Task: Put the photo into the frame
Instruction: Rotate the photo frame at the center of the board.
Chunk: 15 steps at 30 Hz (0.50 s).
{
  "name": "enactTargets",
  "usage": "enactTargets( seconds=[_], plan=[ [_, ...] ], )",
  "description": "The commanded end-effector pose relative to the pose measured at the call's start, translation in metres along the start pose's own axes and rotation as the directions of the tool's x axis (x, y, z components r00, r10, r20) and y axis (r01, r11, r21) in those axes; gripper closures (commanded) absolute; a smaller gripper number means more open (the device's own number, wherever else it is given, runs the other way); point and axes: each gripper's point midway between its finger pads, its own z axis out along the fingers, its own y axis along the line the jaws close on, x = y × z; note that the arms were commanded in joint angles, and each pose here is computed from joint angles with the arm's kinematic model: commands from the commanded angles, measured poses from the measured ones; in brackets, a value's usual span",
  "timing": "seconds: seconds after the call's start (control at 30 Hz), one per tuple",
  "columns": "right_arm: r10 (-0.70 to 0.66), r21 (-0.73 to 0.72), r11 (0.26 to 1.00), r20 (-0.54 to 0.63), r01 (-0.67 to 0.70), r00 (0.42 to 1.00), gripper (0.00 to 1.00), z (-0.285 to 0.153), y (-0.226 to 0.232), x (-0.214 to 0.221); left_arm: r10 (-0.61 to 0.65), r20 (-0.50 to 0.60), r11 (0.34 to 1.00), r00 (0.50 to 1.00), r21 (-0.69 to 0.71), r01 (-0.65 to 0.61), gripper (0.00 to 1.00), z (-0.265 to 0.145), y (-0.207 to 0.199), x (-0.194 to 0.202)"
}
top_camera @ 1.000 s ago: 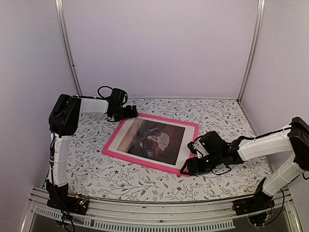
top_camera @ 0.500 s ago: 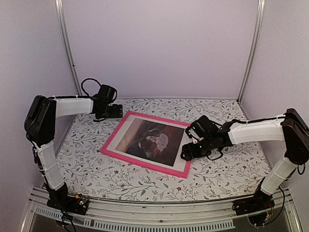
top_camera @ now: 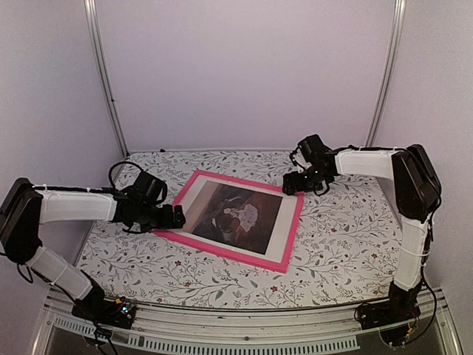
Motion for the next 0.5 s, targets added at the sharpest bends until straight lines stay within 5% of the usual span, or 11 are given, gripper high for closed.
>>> enactTargets(
  seconds=[0.0,0.47],
  plan=[
    [-0.032,-0.049,0.998,-0.033,0.031,0.999,0.14,0.024,-0.016,-0.019,-0.079,-0.052,0.991,0.995,0.105,0.084,0.0,-0.014,-0.022,0.034],
    [-0.039,-0.196,0.98,-0.123,0.014,0.992,0.16,0.073,-0.018,-0.006,-0.15,-0.135,0.966,0.979,0.189,0.174,0.0,0.011,-0.039,0.067]
  ],
)
